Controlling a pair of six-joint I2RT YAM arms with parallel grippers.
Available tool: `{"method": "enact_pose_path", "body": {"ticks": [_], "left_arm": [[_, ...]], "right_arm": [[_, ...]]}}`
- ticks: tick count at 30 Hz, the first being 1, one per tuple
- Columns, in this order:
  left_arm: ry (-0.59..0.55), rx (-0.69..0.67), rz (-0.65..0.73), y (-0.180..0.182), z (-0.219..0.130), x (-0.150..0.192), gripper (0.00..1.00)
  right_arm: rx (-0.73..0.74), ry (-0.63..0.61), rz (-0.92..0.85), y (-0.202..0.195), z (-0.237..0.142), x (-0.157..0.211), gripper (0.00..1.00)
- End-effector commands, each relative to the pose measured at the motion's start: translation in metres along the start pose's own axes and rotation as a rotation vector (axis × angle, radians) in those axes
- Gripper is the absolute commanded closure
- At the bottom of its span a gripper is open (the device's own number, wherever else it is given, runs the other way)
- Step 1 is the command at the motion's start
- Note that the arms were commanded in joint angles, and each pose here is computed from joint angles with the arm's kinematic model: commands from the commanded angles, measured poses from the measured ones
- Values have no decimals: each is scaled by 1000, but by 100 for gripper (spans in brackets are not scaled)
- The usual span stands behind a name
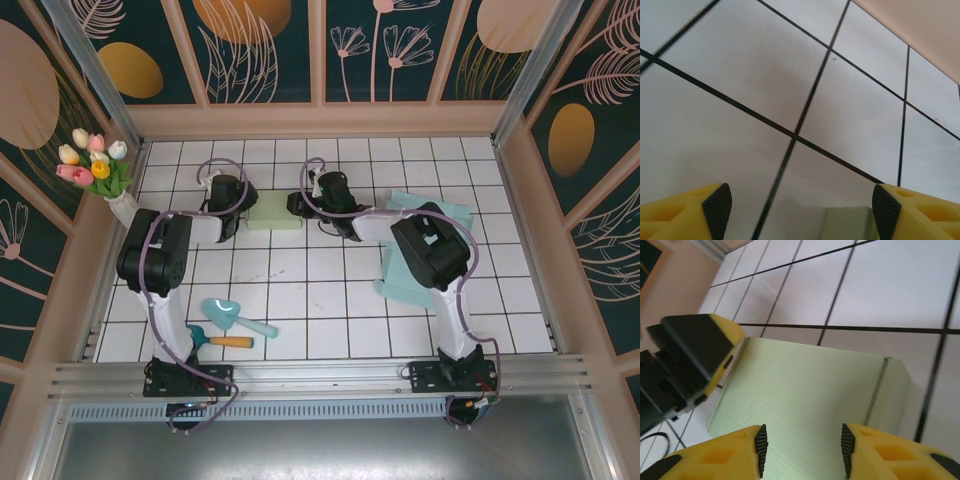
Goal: Fold the paper box
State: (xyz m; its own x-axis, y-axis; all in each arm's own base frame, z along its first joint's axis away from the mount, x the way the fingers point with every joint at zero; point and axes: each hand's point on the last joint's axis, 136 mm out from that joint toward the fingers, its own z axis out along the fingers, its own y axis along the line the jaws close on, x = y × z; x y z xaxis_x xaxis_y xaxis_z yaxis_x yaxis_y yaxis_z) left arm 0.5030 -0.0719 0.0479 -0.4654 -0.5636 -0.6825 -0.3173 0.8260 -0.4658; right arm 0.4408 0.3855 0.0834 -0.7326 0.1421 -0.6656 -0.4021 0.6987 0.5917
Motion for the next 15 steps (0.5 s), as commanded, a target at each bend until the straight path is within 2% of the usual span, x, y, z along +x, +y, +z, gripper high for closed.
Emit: {"method": "enact_pose_path", "body": {"ticks": [1,5,10,13,15], "left_arm": [[-42,54,9,-11,-31,-18,24],[-72,166,8,-31,-74,-23,24],[-45,263,111,-62,-114,16,23],[-35,333,113,-72,-131,34,23],[-39,364,119,-76,-141,40,23]], "right_arm": [[58,-101,-21,9,-36,-28,54],[286,-132,-15,-27,-76,-24,53],[768,-209,-20,-114,-145,-20,51],[922,-181,5,-154,-164,-16,50],[967,-160,15,-167,-166,-12,48]]}}
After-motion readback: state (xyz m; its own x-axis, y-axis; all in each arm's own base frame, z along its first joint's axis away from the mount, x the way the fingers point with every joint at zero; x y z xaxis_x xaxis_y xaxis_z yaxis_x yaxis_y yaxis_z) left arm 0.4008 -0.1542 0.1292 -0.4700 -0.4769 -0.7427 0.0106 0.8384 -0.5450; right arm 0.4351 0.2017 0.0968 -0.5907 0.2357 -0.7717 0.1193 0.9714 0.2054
